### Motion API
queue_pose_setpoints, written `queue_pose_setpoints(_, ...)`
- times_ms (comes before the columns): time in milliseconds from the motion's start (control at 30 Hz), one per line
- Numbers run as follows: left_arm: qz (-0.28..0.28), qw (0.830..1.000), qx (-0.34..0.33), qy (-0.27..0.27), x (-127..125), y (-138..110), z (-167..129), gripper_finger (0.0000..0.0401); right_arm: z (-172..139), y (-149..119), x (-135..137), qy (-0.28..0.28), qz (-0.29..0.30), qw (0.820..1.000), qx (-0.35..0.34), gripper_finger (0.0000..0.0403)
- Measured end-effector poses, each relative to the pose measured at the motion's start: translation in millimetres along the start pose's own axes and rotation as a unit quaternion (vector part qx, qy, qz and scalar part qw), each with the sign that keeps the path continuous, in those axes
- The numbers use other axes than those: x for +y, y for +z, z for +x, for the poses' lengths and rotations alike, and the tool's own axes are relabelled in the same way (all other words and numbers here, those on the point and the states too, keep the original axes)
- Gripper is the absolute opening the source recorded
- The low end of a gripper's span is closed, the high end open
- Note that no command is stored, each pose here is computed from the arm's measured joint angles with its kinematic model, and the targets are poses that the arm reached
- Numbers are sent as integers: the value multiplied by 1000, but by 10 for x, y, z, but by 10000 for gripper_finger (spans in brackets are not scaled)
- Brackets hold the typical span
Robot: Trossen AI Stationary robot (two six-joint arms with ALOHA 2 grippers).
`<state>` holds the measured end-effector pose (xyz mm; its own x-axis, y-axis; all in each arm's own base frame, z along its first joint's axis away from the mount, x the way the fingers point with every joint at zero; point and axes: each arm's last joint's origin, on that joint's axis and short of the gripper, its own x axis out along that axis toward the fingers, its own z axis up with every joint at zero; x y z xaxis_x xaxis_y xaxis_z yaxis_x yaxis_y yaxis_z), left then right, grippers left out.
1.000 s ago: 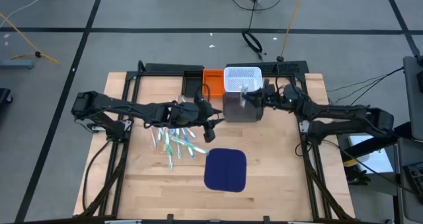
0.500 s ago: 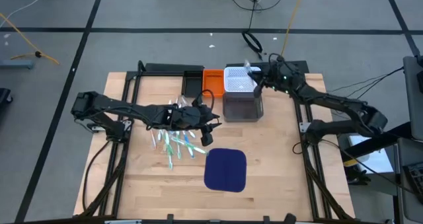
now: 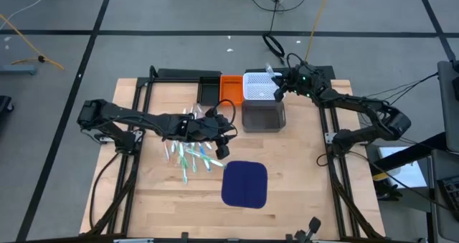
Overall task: Pick & Place Toothbrushes
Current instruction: Put the blue toothbrush into the white basket
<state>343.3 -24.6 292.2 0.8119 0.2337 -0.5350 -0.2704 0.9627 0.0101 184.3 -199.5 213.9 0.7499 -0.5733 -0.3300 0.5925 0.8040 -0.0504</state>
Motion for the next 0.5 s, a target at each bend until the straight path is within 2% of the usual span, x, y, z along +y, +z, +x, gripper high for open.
queue_pose_setpoints(200, -1, 1000, 8, 3, 4, -16, 0, 131, -6, -21, -35, -5, 4, 1000, 8, 21)
queue_pose_setpoints(500, -9, 1000, 2, 27, 18, -13, -1, 131, -6, -28, -36, -6, 4, 1000, 12, 139)
